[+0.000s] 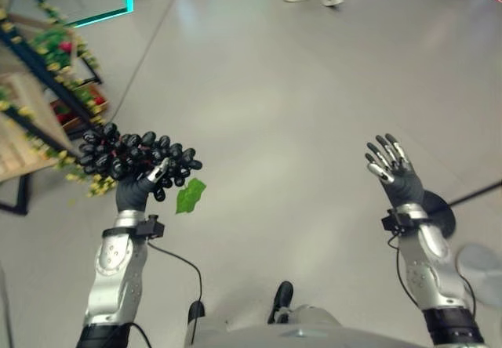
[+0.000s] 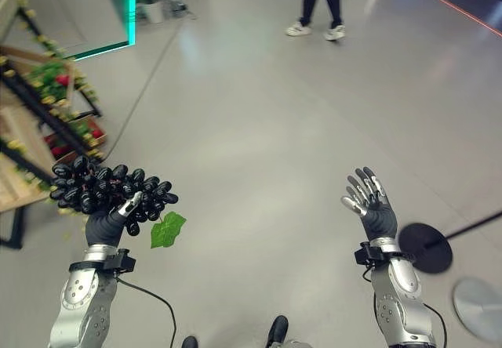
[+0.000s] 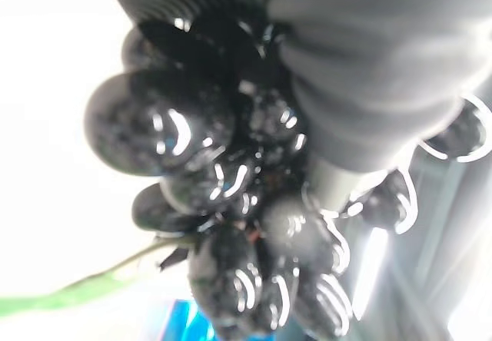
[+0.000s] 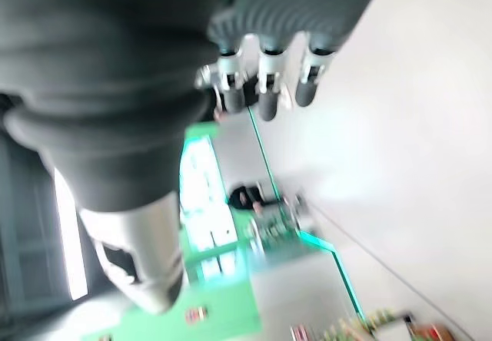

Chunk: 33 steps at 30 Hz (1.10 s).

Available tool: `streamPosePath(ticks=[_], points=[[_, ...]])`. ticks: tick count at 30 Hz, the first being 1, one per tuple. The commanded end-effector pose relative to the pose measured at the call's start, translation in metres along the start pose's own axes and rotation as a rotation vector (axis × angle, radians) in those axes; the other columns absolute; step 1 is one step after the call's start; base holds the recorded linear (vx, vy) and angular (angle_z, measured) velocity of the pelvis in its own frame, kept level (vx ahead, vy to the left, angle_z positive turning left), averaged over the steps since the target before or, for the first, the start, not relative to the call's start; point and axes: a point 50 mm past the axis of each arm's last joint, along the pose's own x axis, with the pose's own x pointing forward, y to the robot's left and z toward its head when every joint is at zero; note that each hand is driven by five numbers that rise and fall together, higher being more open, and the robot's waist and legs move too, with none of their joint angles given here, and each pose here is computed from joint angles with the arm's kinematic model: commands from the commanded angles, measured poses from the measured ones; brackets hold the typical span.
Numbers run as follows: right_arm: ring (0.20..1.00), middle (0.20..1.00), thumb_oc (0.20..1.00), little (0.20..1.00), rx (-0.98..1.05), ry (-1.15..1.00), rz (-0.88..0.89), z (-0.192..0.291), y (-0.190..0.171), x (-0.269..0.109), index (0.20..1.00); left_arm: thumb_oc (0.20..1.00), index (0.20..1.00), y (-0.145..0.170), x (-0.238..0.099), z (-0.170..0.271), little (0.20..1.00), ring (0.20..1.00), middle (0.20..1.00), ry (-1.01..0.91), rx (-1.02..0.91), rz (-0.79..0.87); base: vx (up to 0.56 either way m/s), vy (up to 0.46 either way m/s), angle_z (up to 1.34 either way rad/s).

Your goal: Pick up the fruits from the basket on one side to the basket on the other side

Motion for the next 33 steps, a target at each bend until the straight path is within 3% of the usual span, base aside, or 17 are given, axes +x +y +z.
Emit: streamPosePath(ticks=[1,17,33], points=[[1.000,1.000,1.000,1.000,-0.010,-0.138,0.036,0.022,0.010,0.008,1.000,0.200,0.200,0.005,0.015,0.046,0.200,0.200,0.200,-0.209,0.099,-0.056,-0.01,0.222,1.67],[1.000,1.000,1.000,1.000,0.015,-0.066,0.073,0.001,0.024,0.011,1.000,0.200,0.200,0.009,0.005,0.049,0.200,0.200,0.200,-0.191,0.216,-0.096,0.21,0.420,0.64],[1.000,1.000,1.000,1.000,-0.006,-0.051,-0.049,0.000,-0.004,-0.006,1.000,0.200,0.200,0.003,0.007,0.036,0.200,0.200,0.200,-0.140,0.185,-0.115,0.32,-0.107,1.15]])
